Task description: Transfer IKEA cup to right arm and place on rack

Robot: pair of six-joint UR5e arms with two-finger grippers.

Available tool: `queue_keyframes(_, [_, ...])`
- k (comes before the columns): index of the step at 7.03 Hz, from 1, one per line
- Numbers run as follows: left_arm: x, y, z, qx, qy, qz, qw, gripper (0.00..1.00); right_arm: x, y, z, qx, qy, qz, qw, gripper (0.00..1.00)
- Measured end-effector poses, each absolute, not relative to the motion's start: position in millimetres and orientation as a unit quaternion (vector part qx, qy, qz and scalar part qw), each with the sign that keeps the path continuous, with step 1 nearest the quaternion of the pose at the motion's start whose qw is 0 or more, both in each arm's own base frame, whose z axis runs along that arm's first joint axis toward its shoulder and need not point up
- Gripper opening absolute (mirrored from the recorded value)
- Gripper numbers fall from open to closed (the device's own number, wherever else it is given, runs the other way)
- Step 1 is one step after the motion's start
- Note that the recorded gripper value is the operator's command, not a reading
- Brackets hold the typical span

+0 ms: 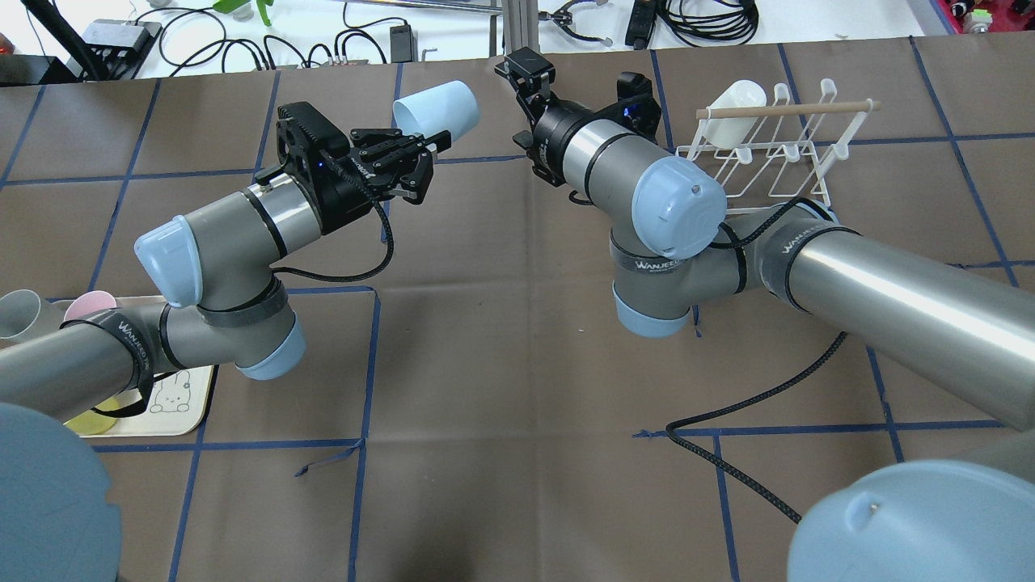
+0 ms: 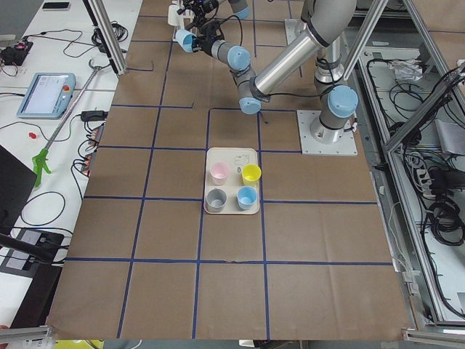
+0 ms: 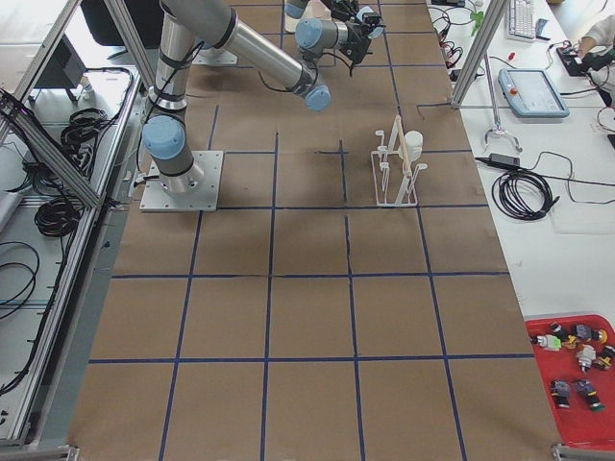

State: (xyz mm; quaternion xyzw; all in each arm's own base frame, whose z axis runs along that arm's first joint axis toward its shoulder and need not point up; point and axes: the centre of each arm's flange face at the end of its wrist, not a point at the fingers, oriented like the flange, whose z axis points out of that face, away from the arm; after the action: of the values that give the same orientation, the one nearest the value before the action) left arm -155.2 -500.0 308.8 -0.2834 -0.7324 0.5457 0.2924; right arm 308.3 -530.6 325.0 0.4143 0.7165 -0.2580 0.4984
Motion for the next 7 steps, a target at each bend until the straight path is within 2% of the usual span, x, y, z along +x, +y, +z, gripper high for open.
queue_keyframes(7, [-158, -497, 312, -0.28, -0.731, 0.547, 0.295, 0.01, 340, -535, 328, 0.416, 0.709, -0.235, 0.518, 1.0])
